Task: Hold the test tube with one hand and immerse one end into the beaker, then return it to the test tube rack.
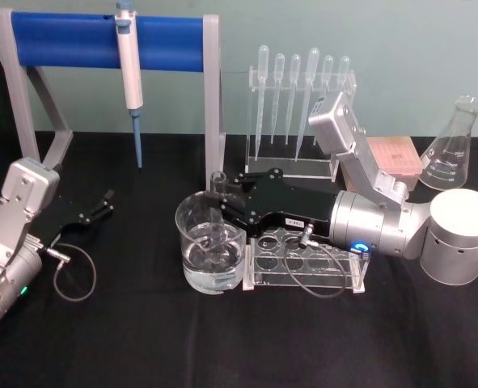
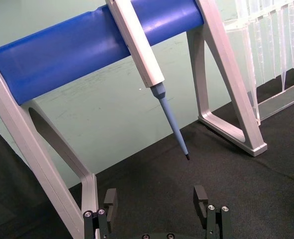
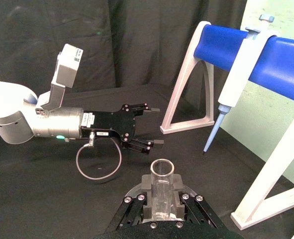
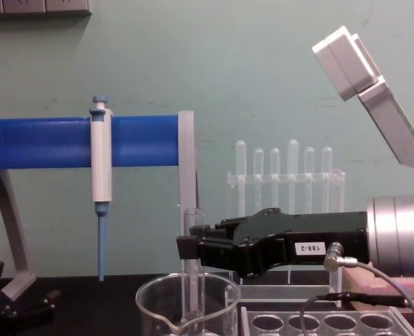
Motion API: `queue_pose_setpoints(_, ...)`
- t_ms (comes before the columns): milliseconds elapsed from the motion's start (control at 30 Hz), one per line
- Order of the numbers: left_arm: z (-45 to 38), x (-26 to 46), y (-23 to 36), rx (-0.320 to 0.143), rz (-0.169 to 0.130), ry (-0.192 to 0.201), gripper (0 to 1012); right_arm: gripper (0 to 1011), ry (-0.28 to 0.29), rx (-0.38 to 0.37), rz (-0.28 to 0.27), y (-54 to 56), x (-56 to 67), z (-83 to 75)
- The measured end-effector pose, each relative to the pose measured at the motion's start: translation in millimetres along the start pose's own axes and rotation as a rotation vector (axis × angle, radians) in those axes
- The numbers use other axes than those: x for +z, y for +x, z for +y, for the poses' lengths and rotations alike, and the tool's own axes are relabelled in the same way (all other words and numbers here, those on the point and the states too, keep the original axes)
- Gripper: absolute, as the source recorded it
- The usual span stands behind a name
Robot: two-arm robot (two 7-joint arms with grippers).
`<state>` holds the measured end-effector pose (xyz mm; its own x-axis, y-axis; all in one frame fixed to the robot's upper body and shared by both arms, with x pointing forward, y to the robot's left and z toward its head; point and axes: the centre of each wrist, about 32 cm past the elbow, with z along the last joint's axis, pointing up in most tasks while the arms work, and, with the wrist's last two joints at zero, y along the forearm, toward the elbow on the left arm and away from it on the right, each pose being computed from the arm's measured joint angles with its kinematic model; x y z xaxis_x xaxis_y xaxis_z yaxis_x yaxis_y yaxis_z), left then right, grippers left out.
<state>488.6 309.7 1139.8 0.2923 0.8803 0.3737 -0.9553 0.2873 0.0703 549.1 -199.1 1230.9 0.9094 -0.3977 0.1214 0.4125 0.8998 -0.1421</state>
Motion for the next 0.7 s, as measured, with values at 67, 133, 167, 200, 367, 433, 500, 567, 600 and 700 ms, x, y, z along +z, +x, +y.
queue_pose_setpoints(67,0.0,0.0,0.0,0.0,0.0,0.0,1000,242,0.0,0.0,0.0,0.0,0.0,0.0)
queue_pose_setpoints(133,0.0,0.0,0.0,0.0,0.0,0.0,1000,242,0.0,0.0,0.0,0.0,0.0,0.0)
queue_pose_setpoints(167,0.0,0.0,0.0,0.0,0.0,0.0,1000,242,0.0,0.0,0.0,0.0,0.0,0.0)
queue_pose_setpoints(200,0.0,0.0,0.0,0.0,0.0,0.0,1000,242,0.0,0.0,0.0,0.0,0.0,0.0)
queue_pose_setpoints(367,0.0,0.0,0.0,0.0,0.0,0.0,1000,242,0.0,0.0,0.0,0.0,0.0,0.0)
queue_pose_setpoints(433,0.0,0.0,0.0,0.0,0.0,0.0,1000,242,0.0,0.0,0.0,0.0,0.0,0.0)
queue_pose_setpoints(500,0.0,0.0,0.0,0.0,0.0,0.0,1000,242,0.0,0.0,0.0,0.0,0.0,0.0)
queue_pose_setpoints(567,0.0,0.0,0.0,0.0,0.0,0.0,1000,242,0.0,0.0,0.0,0.0,0.0,0.0)
queue_pose_setpoints(600,0.0,0.0,0.0,0.0,0.0,0.0,1000,242,0.0,0.0,0.0,0.0,0.0,0.0)
queue_pose_setpoints(700,0.0,0.0,0.0,0.0,0.0,0.0,1000,242,0.0,0.0,0.0,0.0,0.0,0.0)
